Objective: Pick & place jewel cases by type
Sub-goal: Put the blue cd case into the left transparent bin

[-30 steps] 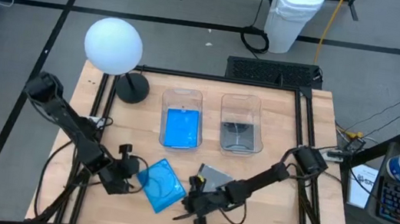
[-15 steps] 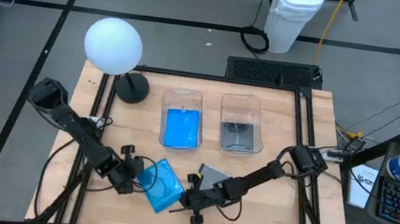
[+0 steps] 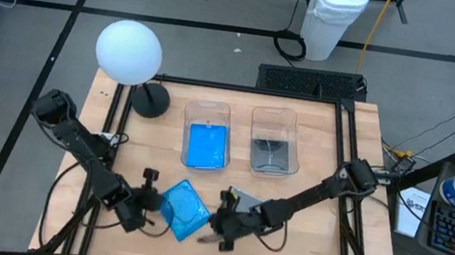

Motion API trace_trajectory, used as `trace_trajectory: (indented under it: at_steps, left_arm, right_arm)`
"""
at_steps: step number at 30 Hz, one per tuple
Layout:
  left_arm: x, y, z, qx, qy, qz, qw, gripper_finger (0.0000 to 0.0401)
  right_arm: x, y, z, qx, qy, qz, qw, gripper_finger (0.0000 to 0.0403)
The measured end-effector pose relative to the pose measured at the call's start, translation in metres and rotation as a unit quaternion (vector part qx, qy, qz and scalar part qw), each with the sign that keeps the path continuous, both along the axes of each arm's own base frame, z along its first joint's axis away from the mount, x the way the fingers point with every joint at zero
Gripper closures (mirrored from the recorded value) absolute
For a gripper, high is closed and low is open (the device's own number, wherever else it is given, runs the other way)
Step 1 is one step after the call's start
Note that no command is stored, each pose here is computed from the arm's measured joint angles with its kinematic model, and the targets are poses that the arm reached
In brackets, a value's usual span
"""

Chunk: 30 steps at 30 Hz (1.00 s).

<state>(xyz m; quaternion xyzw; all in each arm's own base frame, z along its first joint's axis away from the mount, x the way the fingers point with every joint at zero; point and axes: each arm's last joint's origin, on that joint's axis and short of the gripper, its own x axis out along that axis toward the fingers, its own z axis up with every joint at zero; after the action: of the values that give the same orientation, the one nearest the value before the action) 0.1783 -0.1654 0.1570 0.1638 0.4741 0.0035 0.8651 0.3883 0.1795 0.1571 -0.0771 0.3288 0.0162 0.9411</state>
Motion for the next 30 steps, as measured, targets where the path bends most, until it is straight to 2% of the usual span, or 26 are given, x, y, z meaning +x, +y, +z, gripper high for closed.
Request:
trace_trajectory:
  at_steps: [4, 9, 14, 17, 21, 26, 30]
  left_arm:
    - [-0.001, -0.017, -0.003, 0.034, -0.018, -0.067, 0.997, 0.0386]
    - [-0.001, -0.039, -0.016, 0.07, 0.017, -0.137, 0.988, 0.0384]
    - [0.003, -0.051, -0.02, 0.085, 0.049, -0.151, 0.984, 0.0357]
    - [0.007, -0.057, -0.02, 0.102, 0.06, -0.169, 0.979, 0.0324]
    - [0.01, -0.062, -0.031, 0.143, 0.081, -0.21, 0.964, 0.0283]
    - [0.012, -0.061, -0.045, 0.204, 0.077, -0.203, 0.954, 0.0253]
    - [0.013, -0.06, -0.05, 0.23, 0.071, -0.196, 0.95, 0.0248]
  right_arm:
    - [0.009, -0.02, -0.001, 0.053, 0.016, -0.01, 0.998, 0.0403]
    - [0.012, -0.039, -0.012, 0.082, 0.035, -0.037, 0.995, 0.0403]
    - [0.012, -0.054, -0.019, 0.1, 0.044, -0.064, 0.992, 0.0403]
    - [0.014, -0.062, -0.022, 0.143, 0.043, -0.057, 0.987, 0.0403]
    - [0.014, -0.074, -0.027, 0.19, 0.034, -0.052, 0.98, 0.0403]
    - [0.01, -0.079, -0.033, 0.204, 0.046, -0.054, 0.976, 0.0403]
    - [0.006, -0.083, -0.04, 0.217, 0.056, -0.065, 0.972, 0.0403]
